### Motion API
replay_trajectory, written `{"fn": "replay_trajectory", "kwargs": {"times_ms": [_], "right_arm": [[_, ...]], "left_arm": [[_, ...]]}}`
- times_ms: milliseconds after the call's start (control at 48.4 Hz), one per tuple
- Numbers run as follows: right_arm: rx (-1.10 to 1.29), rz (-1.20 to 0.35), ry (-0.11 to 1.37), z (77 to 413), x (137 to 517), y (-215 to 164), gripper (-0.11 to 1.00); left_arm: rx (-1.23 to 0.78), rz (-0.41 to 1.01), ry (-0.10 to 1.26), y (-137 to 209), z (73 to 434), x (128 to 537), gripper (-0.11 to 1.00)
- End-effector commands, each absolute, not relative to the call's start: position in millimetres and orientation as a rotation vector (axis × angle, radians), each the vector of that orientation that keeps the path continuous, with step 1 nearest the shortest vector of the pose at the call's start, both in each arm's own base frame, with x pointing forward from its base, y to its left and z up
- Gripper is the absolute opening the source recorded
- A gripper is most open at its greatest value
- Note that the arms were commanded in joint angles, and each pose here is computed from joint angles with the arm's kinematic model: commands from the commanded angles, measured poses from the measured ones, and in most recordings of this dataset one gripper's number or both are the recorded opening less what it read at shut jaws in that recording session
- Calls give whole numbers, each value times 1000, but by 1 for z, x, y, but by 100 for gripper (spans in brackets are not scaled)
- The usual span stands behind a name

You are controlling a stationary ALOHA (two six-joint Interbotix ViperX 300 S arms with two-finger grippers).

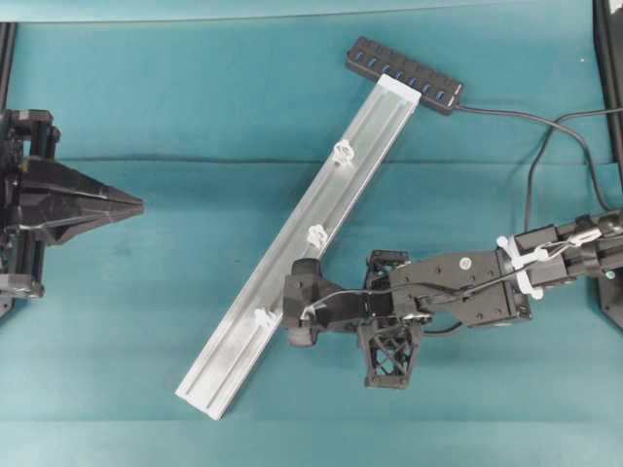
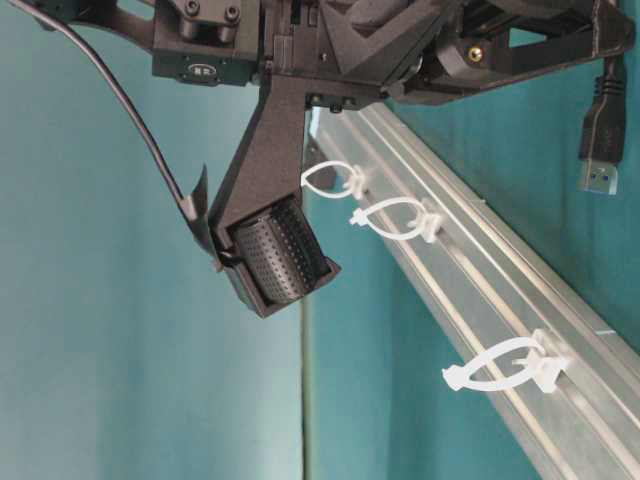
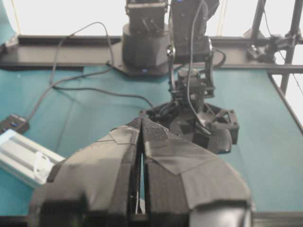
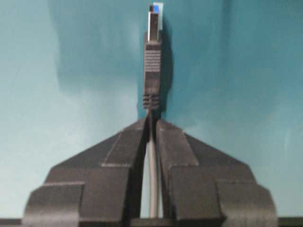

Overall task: Pass the USB cable through three rings with both arms.
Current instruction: 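Grasp the USB cable near its plug with the right gripper, then carry the plug up and thread it through the top ring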

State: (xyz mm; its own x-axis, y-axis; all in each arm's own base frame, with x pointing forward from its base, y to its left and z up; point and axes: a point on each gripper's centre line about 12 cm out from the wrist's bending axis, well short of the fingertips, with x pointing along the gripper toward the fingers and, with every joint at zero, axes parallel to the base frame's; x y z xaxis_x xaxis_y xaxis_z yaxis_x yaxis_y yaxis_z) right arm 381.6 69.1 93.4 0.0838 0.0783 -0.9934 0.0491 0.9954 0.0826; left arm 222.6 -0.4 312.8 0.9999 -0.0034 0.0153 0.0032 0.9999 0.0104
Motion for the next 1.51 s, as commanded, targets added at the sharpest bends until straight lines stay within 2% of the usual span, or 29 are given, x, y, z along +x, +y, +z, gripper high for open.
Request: {"fn": "replay_trajectory", "kwargs": {"times_ms": [0,248,455,682,1075,1220,1489], "right_arm": [[96,32,1512,88,379,78,12],[77,41,1506,100,377,75,12],[36,17,1461,152,377,51,12],[-19,46,1478,195,365,30,12],[-73,96,1623,255,340,-44,12],[-115,92,1693,265,334,-73,12],[-319,17,1659,268,338,-111,12]], "left_arm": [[12,-2,-43,0,323,224,-1],[-5,-1,-43,0,324,225,-1],[-9,-1,-46,0,324,224,-1],[-11,-2,-46,0,325,224,-1],[-9,-3,-66,0,330,221,-1],[-9,-3,-71,0,331,221,-1],[-61,-5,-93,0,340,219,-1]]}}
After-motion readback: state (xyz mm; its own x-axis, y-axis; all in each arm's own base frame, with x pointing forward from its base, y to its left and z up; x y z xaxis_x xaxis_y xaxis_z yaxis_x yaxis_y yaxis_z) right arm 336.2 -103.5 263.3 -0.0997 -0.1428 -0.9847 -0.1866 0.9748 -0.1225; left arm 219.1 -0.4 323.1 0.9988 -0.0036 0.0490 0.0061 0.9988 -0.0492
